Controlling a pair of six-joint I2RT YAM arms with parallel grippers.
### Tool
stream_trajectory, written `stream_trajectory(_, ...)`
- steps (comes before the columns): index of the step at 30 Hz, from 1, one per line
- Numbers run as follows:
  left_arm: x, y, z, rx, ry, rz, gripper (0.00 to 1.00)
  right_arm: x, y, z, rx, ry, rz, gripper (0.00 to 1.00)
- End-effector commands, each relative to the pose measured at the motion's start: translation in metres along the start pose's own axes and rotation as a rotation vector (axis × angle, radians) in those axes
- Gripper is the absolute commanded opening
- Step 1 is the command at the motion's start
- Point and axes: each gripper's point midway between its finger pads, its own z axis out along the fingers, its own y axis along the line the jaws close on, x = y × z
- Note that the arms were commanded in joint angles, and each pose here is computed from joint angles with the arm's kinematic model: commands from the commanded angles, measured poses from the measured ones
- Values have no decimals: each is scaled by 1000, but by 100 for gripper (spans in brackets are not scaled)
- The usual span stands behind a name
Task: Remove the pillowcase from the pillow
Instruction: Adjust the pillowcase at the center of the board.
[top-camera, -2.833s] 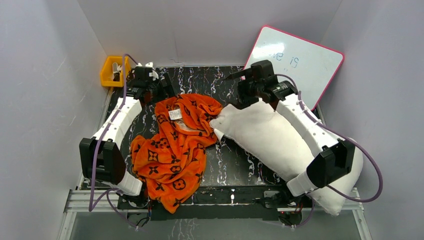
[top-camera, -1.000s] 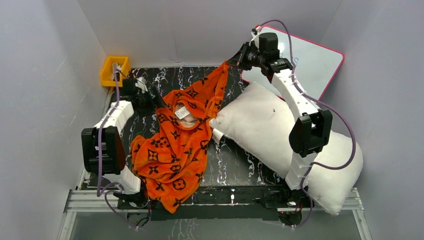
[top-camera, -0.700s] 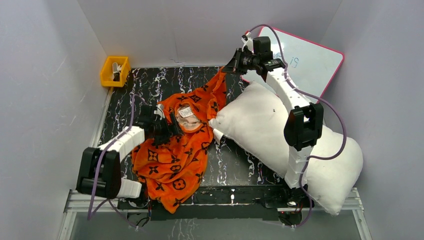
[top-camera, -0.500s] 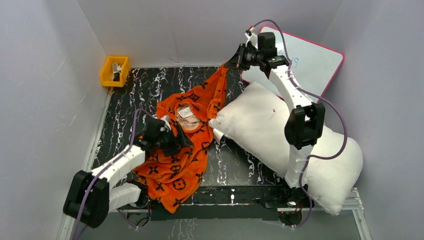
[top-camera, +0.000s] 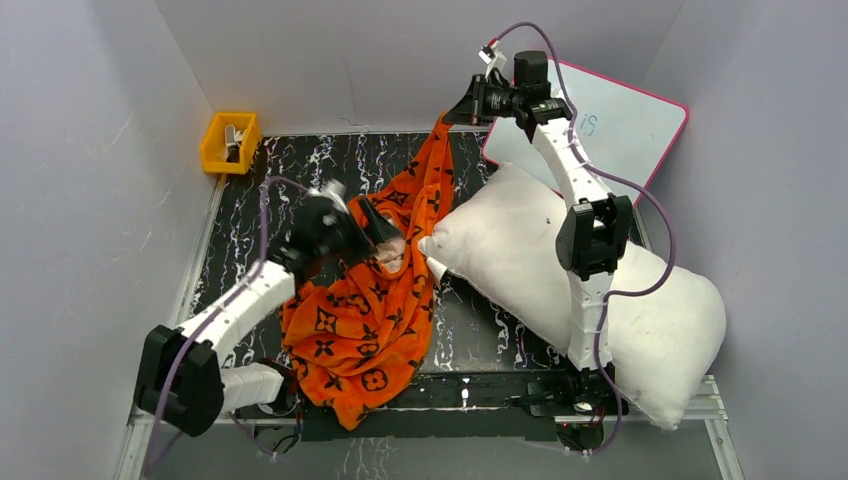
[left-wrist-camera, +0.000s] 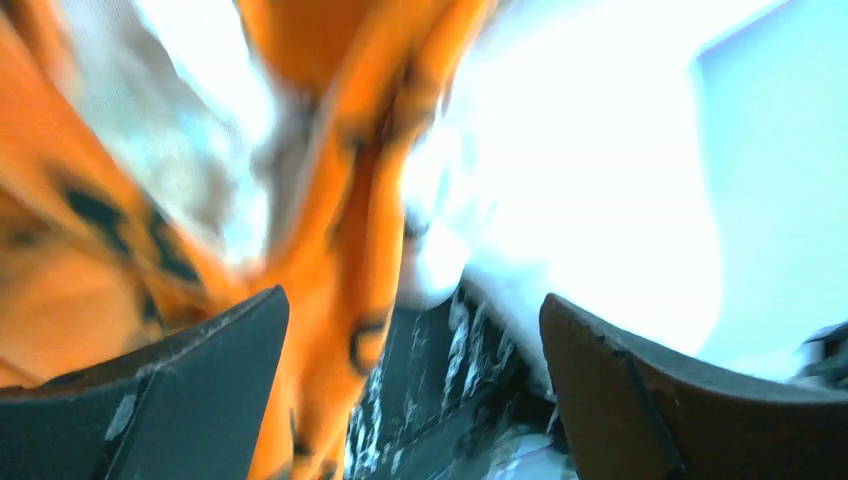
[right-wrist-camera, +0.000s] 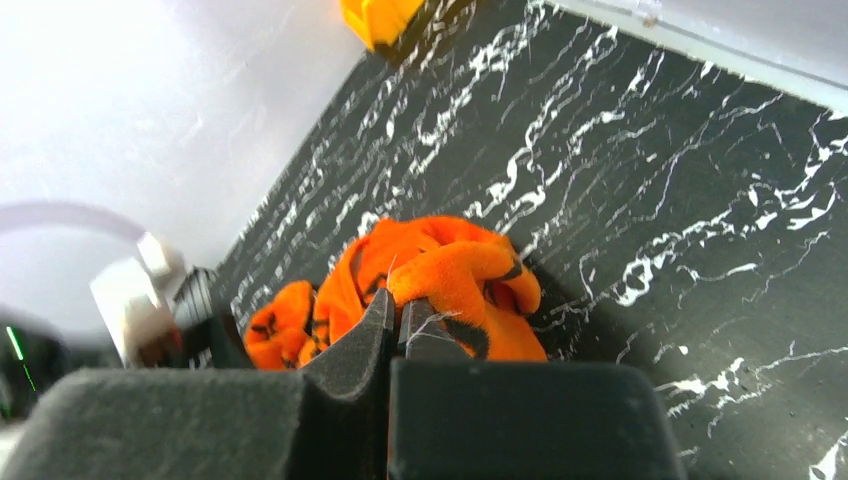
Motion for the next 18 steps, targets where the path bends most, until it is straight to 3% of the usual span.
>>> stream_trajectory(1,-148,5,-38,159,-213,-9,96,-5,42,-27,-125,-13,-279,0)
stream_trajectory(4,-227,31,-50,86,-259,45,96,7,38,-36,-93,10,-352,0)
stream_trajectory(7,-254,68,-28,-24,-198,59,90,21,31,-37,-73,34,-340,0)
stream_trajectory(11,-247,99,1,-65,-117,19,77,34,24,-37,-58,58,-306,0)
stream_trajectory(18,-201,157,20,-205,-42,-44,76,43,20,-40,-36,56,-283,0)
